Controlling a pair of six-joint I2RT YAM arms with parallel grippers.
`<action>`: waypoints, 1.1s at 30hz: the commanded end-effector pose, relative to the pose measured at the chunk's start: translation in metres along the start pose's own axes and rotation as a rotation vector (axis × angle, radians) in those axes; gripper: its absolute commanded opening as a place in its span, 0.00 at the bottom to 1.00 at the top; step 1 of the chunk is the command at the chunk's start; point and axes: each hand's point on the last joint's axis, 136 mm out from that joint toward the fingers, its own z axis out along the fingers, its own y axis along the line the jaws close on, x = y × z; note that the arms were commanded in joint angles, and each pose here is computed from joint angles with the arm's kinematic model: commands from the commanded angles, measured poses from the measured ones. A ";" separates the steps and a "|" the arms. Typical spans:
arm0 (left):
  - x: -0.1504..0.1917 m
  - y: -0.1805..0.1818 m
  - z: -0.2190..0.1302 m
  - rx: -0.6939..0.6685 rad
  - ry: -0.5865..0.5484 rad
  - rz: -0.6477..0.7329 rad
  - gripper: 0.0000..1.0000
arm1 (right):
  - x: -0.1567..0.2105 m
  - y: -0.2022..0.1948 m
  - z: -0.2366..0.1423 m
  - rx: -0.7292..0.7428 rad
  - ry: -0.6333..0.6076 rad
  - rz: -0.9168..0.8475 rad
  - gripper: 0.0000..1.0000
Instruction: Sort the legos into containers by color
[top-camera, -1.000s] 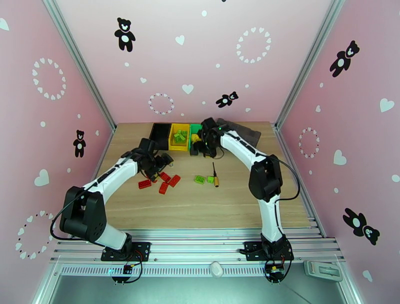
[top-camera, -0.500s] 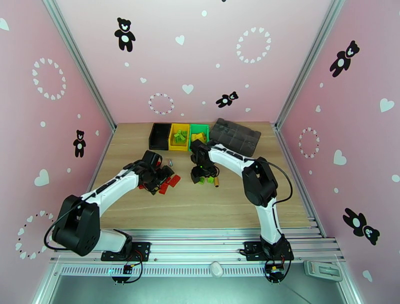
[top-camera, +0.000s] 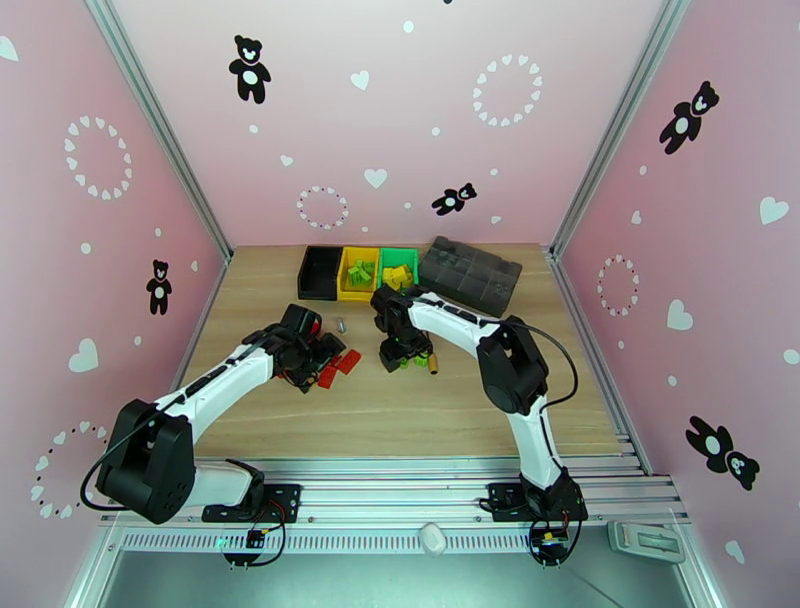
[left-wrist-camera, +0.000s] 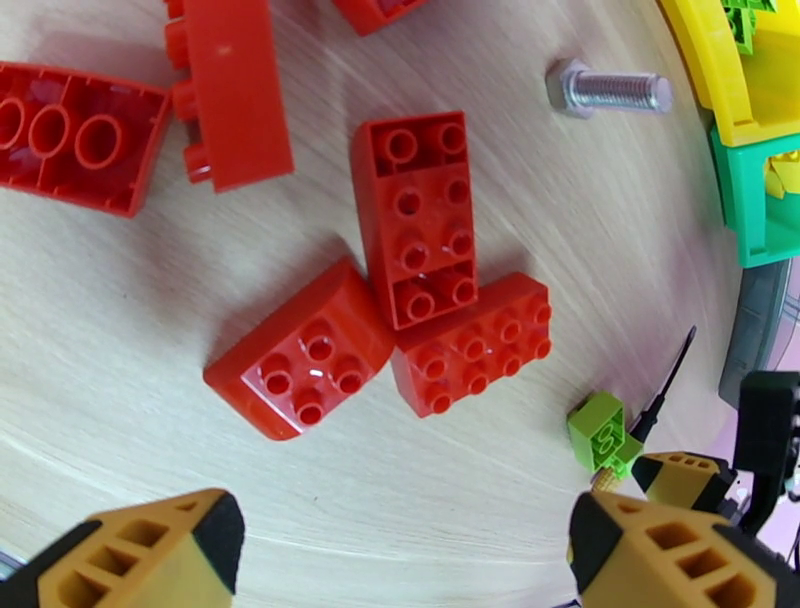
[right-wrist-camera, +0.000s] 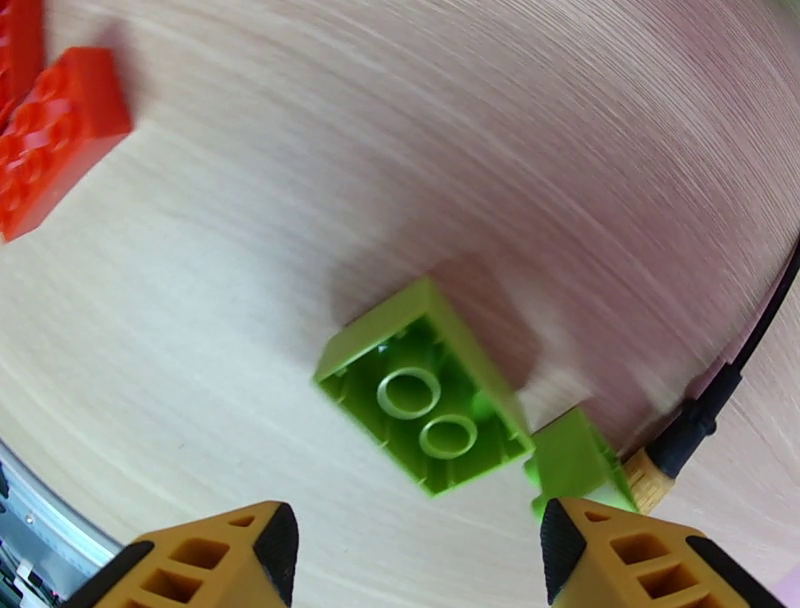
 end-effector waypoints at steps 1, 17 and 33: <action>-0.002 0.002 -0.005 0.000 -0.026 -0.002 0.92 | -0.002 -0.003 0.008 0.031 0.031 0.001 0.69; -0.002 -0.003 -0.004 -0.001 -0.012 0.015 0.92 | -0.022 -0.011 0.019 0.008 0.044 0.093 0.56; -0.003 -0.029 0.002 0.042 0.037 0.048 0.92 | -0.024 -0.007 0.019 -0.072 0.043 0.178 0.55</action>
